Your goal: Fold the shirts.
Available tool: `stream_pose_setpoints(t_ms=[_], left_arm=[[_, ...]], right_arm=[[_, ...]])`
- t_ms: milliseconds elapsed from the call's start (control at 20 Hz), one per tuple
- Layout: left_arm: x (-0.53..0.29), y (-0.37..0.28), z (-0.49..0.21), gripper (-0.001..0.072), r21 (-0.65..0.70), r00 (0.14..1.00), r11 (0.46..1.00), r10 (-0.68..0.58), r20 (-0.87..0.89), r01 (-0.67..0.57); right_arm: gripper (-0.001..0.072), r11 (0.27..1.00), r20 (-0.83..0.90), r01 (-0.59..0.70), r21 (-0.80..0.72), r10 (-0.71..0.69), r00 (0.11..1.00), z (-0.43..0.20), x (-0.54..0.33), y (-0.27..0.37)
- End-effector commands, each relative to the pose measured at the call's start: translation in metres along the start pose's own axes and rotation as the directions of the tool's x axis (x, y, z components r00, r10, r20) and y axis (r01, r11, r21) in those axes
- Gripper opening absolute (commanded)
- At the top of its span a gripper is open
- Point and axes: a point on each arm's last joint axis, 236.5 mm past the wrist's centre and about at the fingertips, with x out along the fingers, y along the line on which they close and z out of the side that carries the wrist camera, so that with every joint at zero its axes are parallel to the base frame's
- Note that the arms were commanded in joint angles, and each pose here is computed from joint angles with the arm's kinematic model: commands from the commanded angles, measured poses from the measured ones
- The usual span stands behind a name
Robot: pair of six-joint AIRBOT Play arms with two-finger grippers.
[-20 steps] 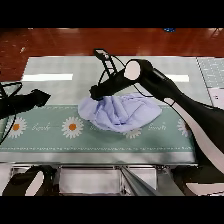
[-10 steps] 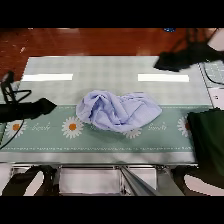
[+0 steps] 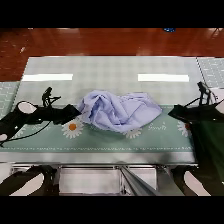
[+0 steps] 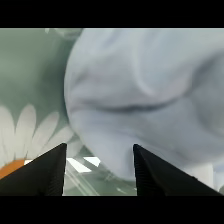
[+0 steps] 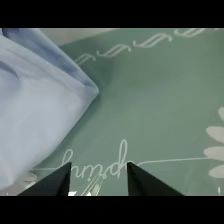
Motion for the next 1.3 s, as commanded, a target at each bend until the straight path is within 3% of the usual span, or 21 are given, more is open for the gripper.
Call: stream_pose_setpoints(t_ms=[0,250,300,350,400,700,750,850,900,1050,1150,1250], left_arm=[[0.025,0.005,0.016,0.0507,-0.029,1.0,1.0,0.009,-0.001,-0.009],[0.042,0.0,0.03,0.0504,-0.026,0.998,1.0,0.007,-0.06,-0.008],[0.043,-0.004,0.03,0.0387,0.0,0.996,1.0,-0.002,-0.085,0.002],[0.043,-0.009,0.03,0.0086,0.036,0.994,0.999,-0.014,-0.108,0.018],[0.04,-0.016,0.032,0.0015,0.076,0.993,0.997,-0.025,-0.115,0.034],[0.025,-0.045,0.049,0.0014,0.165,0.991,0.982,-0.07,-0.116,0.089],[0.024,-0.047,0.051,0.0015,0.168,0.991,0.982,-0.072,-0.112,0.09],[0.019,-0.052,0.054,0.0015,0.175,0.99,0.979,-0.082,-0.115,0.101],[0.012,-0.056,0.058,0.0014,0.181,0.989,0.977,-0.094,-0.118,0.115],[-0.051,-0.079,0.096,0.0014,0.243,0.986,0.956,-0.161,-0.039,0.166],[-0.123,-0.108,0.136,0.0014,0.315,0.964,0.933,-0.228,0.138,0.175],[-0.207,-0.151,0.161,0.0014,0.403,0.887,0.895,-0.333,0.321,0.19]], right_arm=[[0.0402,0.995,-0.015,-0.067,0.07,0.069,0.998,-0.022,0.016,0.004],[0.0402,0.987,-0.022,-0.111,0.115,0.114,0.993,-0.023,0.028,0.014],[0.0402,0.988,-0.048,-0.107,0.107,0.113,0.992,-0.027,0.035,0.017],[0.0402,0.99,-0.072,-0.104,0.097,0.111,0.991,-0.032,0.043,0.02],[0.0402,0.99,-0.085,-0.108,0.096,0.116,0.99,-0.034,0.05,0.024],[0.0401,0.962,-0.058,-0.181,0.203,0.197,0.979,-0.012,0.098,0.059],[0.0344,0.96,-0.06,-0.202,0.196,0.217,0.974,-0.006,0.104,0.069],[0.0104,0.961,-0.07,-0.241,0.134,0.252,0.965,0.012,0.109,0.091],[0.0023,0.959,-0.071,-0.276,0.06,0.28,0.958,0.026,0.101,0.105],[0.0023,0.934,0.006,-0.335,-0.124,0.338,0.941,0.085,0.037,0.142],[0.0023,0.912,0.124,-0.317,-0.261,0.357,0.926,0.13,-0.036,0.164],[0.0022,0.88,0.255,-0.249,-0.405,0.371,0.893,0.157,-0.122,0.189]])
